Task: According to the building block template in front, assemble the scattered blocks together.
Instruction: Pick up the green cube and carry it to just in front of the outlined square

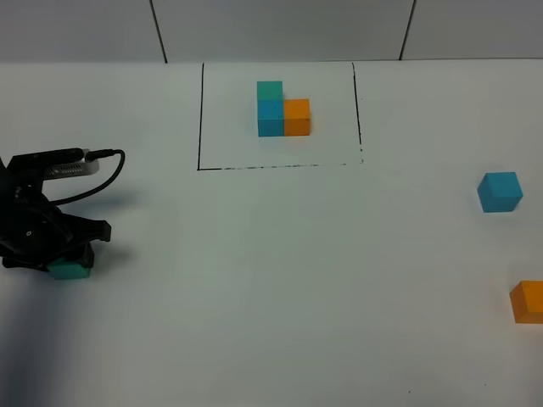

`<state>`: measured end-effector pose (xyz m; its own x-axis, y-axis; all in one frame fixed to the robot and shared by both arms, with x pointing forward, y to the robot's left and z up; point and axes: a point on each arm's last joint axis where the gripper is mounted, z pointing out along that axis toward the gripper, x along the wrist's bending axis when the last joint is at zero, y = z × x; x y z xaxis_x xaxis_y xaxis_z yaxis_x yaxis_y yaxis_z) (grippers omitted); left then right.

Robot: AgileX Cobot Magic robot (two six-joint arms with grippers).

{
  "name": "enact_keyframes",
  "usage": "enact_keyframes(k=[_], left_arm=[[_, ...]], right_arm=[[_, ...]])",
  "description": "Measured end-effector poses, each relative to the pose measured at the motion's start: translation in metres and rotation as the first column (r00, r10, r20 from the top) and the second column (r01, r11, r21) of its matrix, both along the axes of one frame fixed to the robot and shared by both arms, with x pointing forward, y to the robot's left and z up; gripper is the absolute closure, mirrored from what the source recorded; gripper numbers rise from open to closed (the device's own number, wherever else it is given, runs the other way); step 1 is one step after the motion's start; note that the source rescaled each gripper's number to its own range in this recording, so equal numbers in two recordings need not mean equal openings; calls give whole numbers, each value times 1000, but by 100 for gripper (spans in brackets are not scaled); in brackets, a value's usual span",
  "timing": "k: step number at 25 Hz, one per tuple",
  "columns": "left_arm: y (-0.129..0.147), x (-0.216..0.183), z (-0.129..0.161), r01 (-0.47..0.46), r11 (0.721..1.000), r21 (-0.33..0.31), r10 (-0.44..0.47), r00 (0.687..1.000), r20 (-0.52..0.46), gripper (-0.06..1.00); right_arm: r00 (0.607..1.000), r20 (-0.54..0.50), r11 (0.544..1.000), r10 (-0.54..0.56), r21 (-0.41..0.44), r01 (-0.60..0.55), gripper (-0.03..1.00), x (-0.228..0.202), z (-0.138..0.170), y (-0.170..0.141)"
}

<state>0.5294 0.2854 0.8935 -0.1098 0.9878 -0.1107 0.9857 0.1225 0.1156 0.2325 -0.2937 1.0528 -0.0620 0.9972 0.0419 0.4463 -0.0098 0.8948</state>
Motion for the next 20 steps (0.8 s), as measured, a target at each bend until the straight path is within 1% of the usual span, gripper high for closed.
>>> enact_keyframes(k=[1,5,7,9,10,12,13,14,16,17,18,19,20], left_arm=[[0,0,0,0,1000,0,0,1000,1,94],[0,1,0,0,1000,0,0,1000,3,94],[0,2,2,31,1000,4,-31,999,12,94],[-1,6,7,98,995,10,-98,995,17,94],[-3,10,11,152,988,14,-152,988,22,94],[-10,17,20,274,961,23,-275,961,29,94],[-16,21,26,350,936,33,-351,936,42,94],[-24,24,31,431,901,44,-433,900,53,94],[-43,31,43,567,821,71,-571,817,81,94],[-54,36,48,626,775,84,-632,770,91,94],[-65,41,53,676,731,95,-682,724,101,94],[-75,45,55,714,693,97,-721,686,98,94],[-86,51,58,755,648,102,-762,640,97,94]], right_arm=[[1000,0,1000,0,0,0,20,0,0,0],[1000,0,1000,0,0,0,20,0,0,0],[1000,0,1000,0,0,0,20,0,0,0],[1000,0,1000,0,0,0,20,0,0,0],[1000,0,1000,0,0,0,20,0,0,0],[1000,0,1000,0,0,0,20,0,0,0],[1000,0,1000,0,0,0,20,0,0,0],[1000,0,1000,0,0,0,20,0,0,0],[1000,0,1000,0,0,0,20,0,0,0],[1000,0,1000,0,0,0,20,0,0,0],[1000,0,1000,0,0,0,20,0,0,0],[1000,0,1000,0,0,0,20,0,0,0],[1000,0,1000,0,0,0,20,0,0,0]])
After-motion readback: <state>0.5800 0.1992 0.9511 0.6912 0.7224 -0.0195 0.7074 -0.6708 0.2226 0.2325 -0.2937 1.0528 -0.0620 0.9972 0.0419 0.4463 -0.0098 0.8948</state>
